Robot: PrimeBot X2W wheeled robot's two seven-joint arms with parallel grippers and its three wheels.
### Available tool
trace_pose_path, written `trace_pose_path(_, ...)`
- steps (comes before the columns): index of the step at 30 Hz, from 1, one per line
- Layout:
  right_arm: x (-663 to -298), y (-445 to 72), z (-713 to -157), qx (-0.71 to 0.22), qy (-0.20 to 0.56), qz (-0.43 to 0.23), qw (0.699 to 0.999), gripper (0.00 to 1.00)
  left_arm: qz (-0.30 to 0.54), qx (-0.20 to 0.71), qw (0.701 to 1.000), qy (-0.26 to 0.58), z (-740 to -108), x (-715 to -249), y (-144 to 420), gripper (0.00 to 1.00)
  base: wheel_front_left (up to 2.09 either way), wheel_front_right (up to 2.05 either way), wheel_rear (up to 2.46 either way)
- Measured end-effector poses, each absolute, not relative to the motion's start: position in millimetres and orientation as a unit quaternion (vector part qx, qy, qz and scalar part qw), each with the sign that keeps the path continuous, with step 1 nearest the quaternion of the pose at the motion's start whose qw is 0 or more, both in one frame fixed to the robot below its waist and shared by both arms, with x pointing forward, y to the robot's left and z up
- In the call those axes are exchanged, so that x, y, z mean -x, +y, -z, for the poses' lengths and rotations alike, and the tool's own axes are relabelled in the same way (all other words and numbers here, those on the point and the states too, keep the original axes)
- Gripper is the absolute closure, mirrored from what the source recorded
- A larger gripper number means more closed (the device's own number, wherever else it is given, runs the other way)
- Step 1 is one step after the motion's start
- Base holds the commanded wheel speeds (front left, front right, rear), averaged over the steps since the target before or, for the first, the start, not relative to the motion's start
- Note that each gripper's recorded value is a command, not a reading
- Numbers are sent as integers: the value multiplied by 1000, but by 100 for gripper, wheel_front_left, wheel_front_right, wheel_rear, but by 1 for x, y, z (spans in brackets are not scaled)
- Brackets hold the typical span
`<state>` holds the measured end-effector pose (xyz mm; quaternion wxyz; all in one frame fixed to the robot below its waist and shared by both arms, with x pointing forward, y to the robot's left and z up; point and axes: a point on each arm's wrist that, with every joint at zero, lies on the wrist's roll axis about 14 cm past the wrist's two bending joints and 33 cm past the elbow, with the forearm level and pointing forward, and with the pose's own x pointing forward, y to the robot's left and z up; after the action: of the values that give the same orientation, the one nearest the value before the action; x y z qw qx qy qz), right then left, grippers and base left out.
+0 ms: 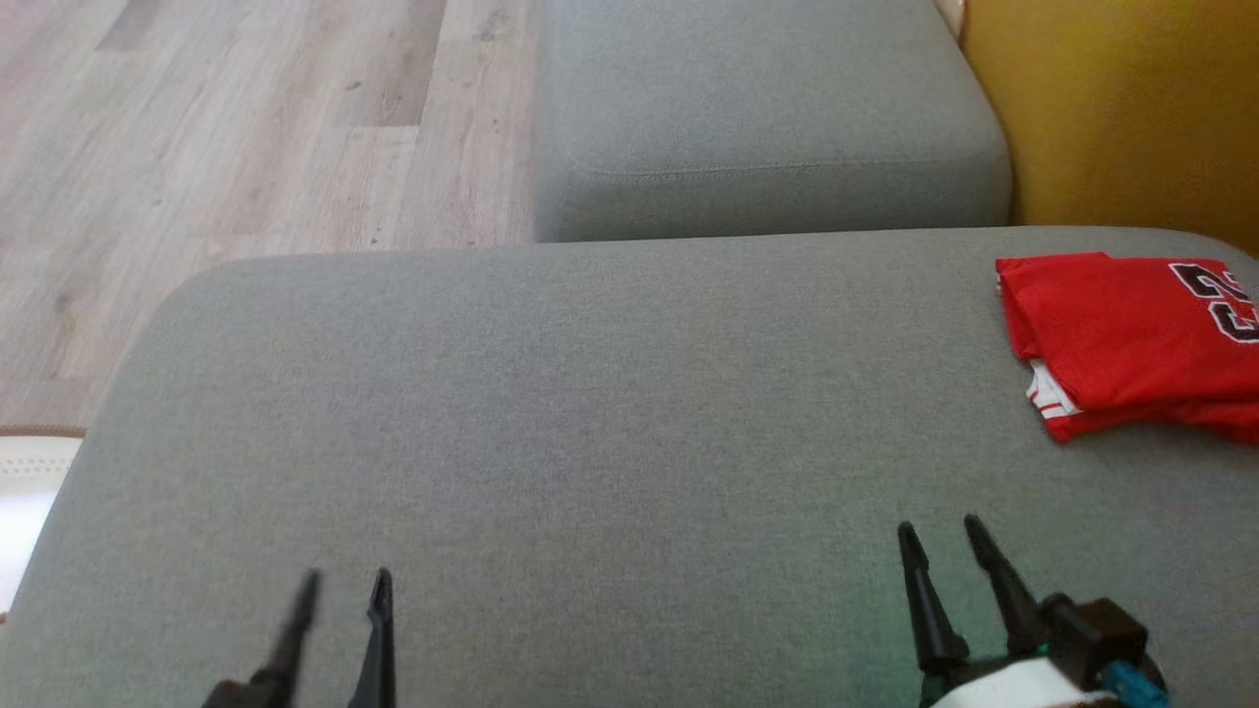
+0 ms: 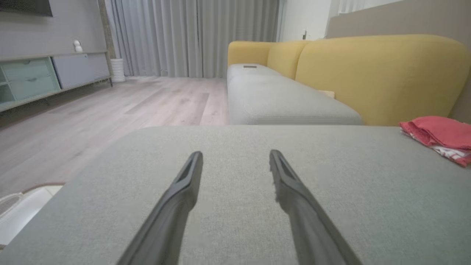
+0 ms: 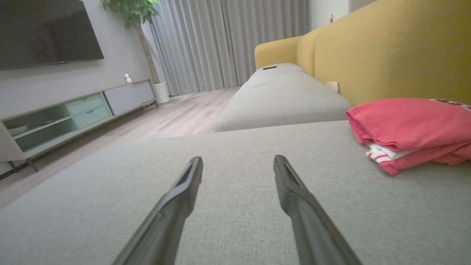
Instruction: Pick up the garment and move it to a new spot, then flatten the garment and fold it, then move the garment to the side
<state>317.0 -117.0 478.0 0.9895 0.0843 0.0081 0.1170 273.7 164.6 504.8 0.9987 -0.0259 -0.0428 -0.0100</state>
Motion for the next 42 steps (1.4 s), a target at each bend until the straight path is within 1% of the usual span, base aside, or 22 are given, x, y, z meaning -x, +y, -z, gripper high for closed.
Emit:
trace_pose_path(1, -316, -117, -477, -83, 9, -117, 990, 100, 11, 26, 999, -42, -504, -274, 164, 100, 0, 0, 0)
trace_pose_path(5, -306, -119, -452, -86, 50, -111, 989, 100, 13, 29, 999, -4, -481, -268, 161, 100, 0, 0, 0)
trace_pose_path(9, -302, -123, -444, -113, 66, -98, 987, 100, 5, 61, 998, 11, -475, -267, 163, 100, 0, 0, 0)
trace_pose_path(25, -311, -135, -444, -201, 77, -62, 975, 100, -6, 159, 987, 33, -467, -279, 167, 100, 0, 0, 0)
trace_pose_path(42, -319, -149, -444, -293, 85, -25, 952, 100, -23, 258, 964, 54, -460, -290, 172, 100, 0, 0, 0)
